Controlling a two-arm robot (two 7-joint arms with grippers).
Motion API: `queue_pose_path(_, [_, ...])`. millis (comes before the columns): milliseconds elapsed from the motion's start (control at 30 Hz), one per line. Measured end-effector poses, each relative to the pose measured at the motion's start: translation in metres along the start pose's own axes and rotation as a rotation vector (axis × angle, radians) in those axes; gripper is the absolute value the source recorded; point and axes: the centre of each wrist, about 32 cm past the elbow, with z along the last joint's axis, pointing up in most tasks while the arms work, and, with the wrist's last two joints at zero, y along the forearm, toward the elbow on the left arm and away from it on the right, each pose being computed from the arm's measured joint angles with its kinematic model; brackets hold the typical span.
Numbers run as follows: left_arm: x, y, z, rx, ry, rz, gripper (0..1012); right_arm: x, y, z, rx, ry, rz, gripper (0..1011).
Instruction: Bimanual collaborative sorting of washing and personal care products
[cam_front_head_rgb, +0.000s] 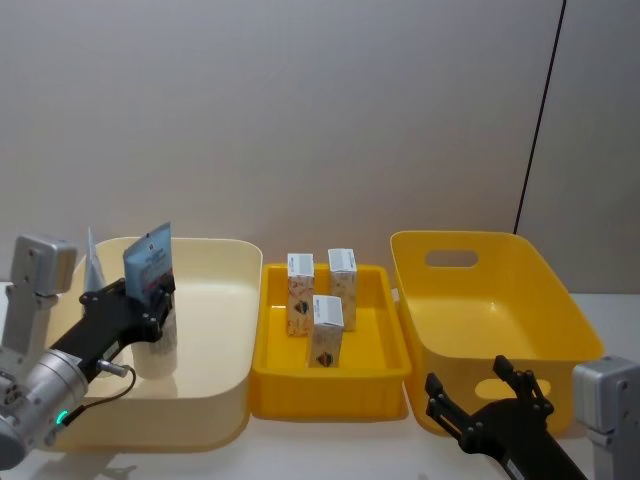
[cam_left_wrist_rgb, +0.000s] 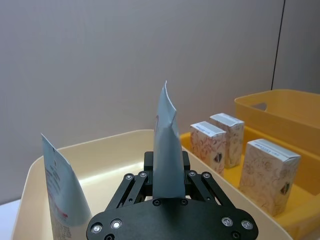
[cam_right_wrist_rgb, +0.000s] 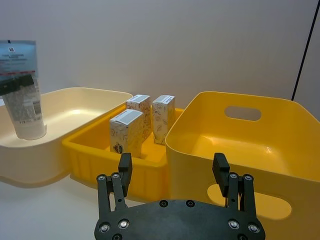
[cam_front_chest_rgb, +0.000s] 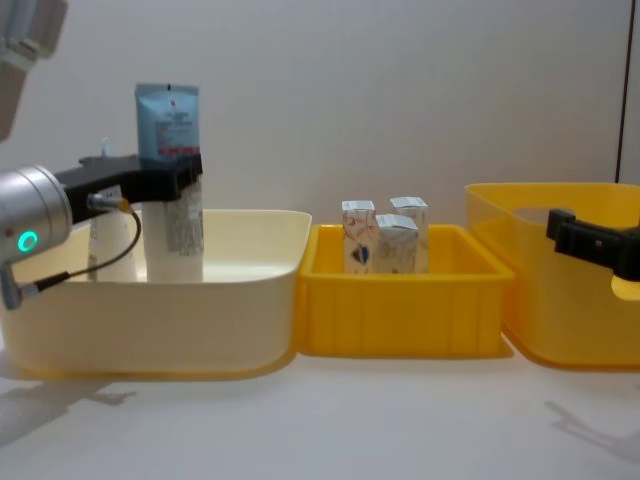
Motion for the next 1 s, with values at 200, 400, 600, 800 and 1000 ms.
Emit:
queue_pose_path(200, [0.0063,0.0046,0.0086,-0.046,0.005,-0.042,272,0.000,0.000,0.000,0.000,0.000,0.000,1002])
queue_pose_path(400, [0.0098,0.0069,0.0152,-0.085,0.023,-0.101,272,0.000,0.000,0.000,0.000,0.000,0.000,1001])
queue_pose_path(600, [0.0105,0.0073,0.0197,-0.117,0.053,-0.173,272,0.000,0.000,0.000,0.000,0.000,0.000,1001])
queue_pose_path(800, [0.0084,0.0056,0.0219,-0.140,0.086,-0.251,272,0.000,0.000,0.000,0.000,0.000,0.000,1001])
queue_pose_path(1000, [0.0012,0.0009,0.0215,-0.154,0.126,-0.341,272,0.000,0.000,0.000,0.000,0.000,0.000,1001])
